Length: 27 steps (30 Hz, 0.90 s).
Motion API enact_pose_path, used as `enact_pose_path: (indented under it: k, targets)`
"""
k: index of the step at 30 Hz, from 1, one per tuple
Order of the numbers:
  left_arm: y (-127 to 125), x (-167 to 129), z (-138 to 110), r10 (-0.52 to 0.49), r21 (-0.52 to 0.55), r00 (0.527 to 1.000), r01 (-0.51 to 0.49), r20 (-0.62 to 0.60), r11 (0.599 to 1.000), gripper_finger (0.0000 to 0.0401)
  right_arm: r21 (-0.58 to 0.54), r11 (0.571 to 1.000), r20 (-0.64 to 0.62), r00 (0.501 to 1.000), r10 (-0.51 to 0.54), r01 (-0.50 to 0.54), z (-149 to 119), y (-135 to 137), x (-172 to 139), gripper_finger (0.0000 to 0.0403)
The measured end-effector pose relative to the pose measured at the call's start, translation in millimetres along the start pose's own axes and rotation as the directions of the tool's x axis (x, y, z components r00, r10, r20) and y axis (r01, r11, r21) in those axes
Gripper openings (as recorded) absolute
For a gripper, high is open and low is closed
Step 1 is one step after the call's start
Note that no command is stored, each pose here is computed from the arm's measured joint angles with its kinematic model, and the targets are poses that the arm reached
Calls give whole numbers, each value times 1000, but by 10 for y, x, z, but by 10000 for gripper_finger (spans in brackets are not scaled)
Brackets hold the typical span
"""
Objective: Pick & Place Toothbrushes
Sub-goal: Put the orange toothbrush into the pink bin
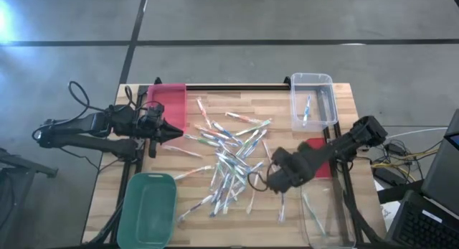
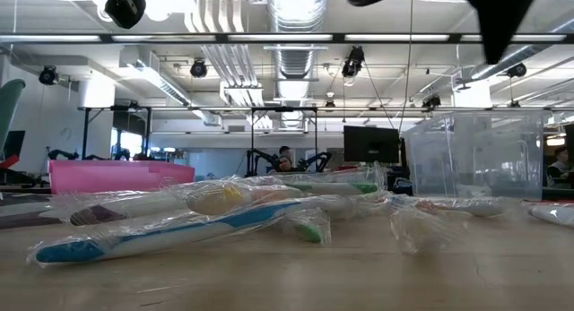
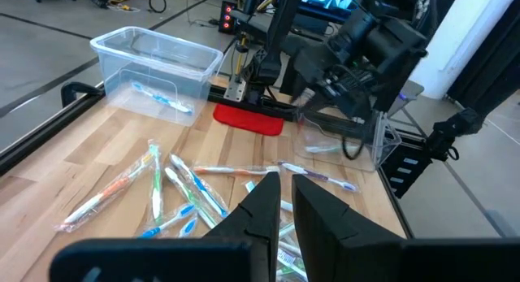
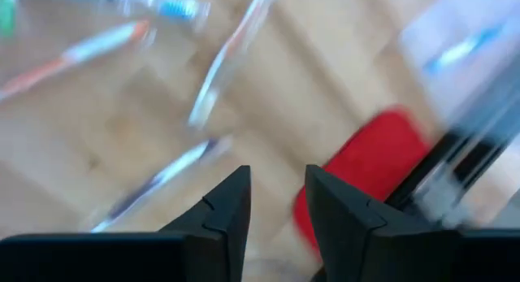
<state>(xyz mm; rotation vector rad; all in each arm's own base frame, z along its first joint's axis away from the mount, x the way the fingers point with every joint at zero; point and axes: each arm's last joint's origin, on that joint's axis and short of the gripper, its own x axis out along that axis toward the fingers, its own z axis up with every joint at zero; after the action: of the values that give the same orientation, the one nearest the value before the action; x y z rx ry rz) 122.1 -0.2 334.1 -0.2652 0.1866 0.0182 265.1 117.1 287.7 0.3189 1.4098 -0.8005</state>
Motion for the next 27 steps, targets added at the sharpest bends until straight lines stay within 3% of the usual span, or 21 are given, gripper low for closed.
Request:
enact_pose_path:
  k: [7, 14, 19, 21, 27]
  targets:
    - [0, 0, 0, 0, 0, 1000, 0, 0, 1000, 39, -73, 995, 227, 973, -45, 63, 307, -386, -107, 78]
    - [-1, 0, 0, 0, 0, 1000, 0, 0, 1000, 39, -90, 995, 356, 932, 71, -41, 497, -872, -177, 19]
    - [0, 0, 0, -1, 0, 1000, 1, 0, 1000, 39, -160, 983, 478, 864, 157, -90, 600, -1156, -118, 9]
    - [0, 0, 0, 0, 0, 1000, 0, 0, 1000, 39, -232, 963, 508, 828, 238, -135, 619, -1242, -74, 8]
    - [0, 0, 0, 0, 0, 1000, 0, 0, 1000, 39, -462, 850, 525, 694, 493, -253, 553, -1490, 90, 8]
